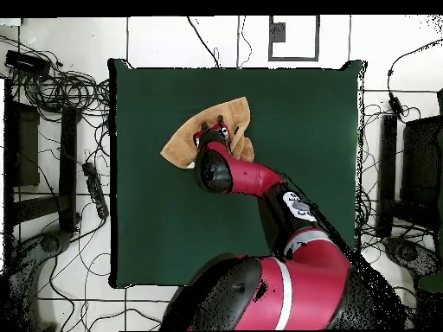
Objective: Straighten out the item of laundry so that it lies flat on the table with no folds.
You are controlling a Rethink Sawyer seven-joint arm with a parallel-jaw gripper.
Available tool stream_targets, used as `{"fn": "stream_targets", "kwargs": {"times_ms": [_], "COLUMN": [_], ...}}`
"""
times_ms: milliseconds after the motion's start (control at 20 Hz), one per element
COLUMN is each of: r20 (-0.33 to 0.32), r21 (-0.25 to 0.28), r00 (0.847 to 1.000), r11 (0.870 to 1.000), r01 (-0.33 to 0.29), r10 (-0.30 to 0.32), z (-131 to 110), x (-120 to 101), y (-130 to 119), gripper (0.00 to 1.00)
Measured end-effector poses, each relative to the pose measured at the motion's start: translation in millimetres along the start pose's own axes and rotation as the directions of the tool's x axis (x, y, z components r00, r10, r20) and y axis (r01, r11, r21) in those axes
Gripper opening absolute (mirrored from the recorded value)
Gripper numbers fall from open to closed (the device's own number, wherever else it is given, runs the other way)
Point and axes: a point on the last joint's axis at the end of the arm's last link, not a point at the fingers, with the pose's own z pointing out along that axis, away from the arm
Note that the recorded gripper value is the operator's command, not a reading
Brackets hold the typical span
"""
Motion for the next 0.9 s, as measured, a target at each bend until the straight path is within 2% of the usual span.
{"fn": "stream_targets", "kwargs": {"times_ms": [550,800,900], "r20": [0.009,-0.008,-0.033], "r21": [0.018,0.001,-0.027], "r00": [0.997,0.998,0.999], "r11": [0.997,0.998,0.999], "r01": [-0.077,-0.06,-0.038], "r10": [0.077,0.06,0.037], "z": [-4,-11,-18], "x": [2,2,1], "y": [19,37,53], "gripper": [1.0,1.0,1.0]}}
